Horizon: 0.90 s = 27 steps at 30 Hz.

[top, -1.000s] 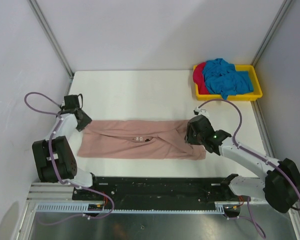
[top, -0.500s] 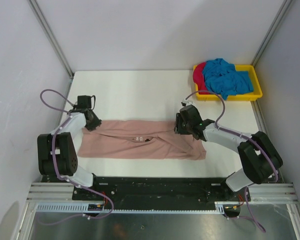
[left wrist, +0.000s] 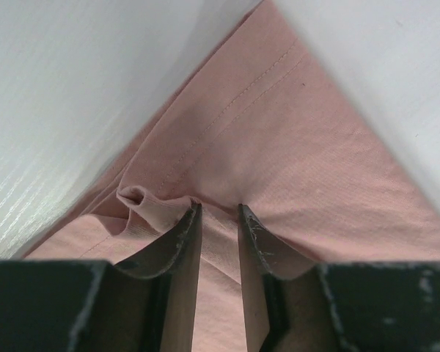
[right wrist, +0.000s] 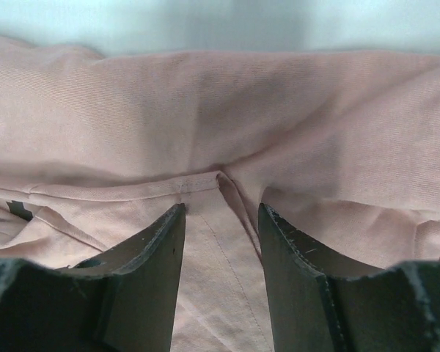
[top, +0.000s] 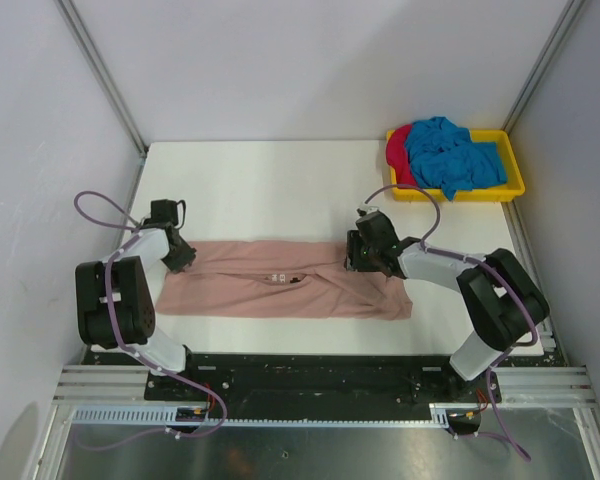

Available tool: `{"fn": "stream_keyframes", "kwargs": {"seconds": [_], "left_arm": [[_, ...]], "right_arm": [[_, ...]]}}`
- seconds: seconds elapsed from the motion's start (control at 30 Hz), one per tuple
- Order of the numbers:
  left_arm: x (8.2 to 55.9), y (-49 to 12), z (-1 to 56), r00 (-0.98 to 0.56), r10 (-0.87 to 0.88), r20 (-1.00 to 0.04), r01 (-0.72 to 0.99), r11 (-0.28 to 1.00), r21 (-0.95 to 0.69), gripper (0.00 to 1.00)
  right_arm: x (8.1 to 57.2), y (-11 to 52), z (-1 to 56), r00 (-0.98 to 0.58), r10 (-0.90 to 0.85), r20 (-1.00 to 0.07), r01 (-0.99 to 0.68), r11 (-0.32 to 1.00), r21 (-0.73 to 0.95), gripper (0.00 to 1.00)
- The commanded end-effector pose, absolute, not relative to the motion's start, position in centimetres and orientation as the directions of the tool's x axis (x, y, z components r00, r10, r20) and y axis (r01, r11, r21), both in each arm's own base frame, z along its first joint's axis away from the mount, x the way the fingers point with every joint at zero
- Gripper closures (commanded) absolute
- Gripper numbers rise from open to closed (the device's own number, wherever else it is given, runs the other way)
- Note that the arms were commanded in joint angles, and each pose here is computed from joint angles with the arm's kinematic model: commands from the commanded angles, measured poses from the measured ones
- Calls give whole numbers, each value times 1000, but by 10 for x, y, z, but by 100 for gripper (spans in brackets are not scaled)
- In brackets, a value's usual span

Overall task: Fold and stack the t-shirts
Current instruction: Fold the other side of the tshirt into a rectangle

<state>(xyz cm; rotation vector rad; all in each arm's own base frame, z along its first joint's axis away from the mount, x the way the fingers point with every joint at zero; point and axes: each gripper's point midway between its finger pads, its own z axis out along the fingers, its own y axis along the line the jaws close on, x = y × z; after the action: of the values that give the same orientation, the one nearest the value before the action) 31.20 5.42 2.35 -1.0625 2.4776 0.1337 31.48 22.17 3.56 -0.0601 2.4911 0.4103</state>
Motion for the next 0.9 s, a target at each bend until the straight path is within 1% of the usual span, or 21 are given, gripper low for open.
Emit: {"fn": "stream_keyframes", "kwargs": {"seconds": [0.0,0.2,0.3,0.37,0.47,0.53,0.63,0.87], "left_arm": [[317,60,24,-570,-685,-454,-736,671,-89,70],[320,59,29,-567,-684,-459,-730,675,-106,69],[322,57,32,-565,-686,-459,-725,678,-120,69],[324,56,34,-563,-687,-459,-721,680,-132,69],[327,53,39,-564,-686,-460,-710,687,-154,69],[329,51,43,-565,-683,-462,-701,693,-168,70],[331,47,49,-570,-677,-465,-683,705,-189,69],[332,34,60,-603,-644,-472,-621,749,-229,69]], "right_arm": [[334,237,53,-778,67,-625,-174,933,316,51],[331,243,50,-788,68,-612,-180,925,335,54],[327,248,49,-798,68,-599,-186,917,353,60],[324,252,50,-803,65,-592,-194,911,363,69],[319,255,53,-807,59,-588,-202,908,368,89],[314,257,56,-808,51,-587,-210,906,367,96],[304,260,62,-807,31,-590,-226,906,358,100],[274,270,72,-808,-13,-589,-261,905,337,100]]}}
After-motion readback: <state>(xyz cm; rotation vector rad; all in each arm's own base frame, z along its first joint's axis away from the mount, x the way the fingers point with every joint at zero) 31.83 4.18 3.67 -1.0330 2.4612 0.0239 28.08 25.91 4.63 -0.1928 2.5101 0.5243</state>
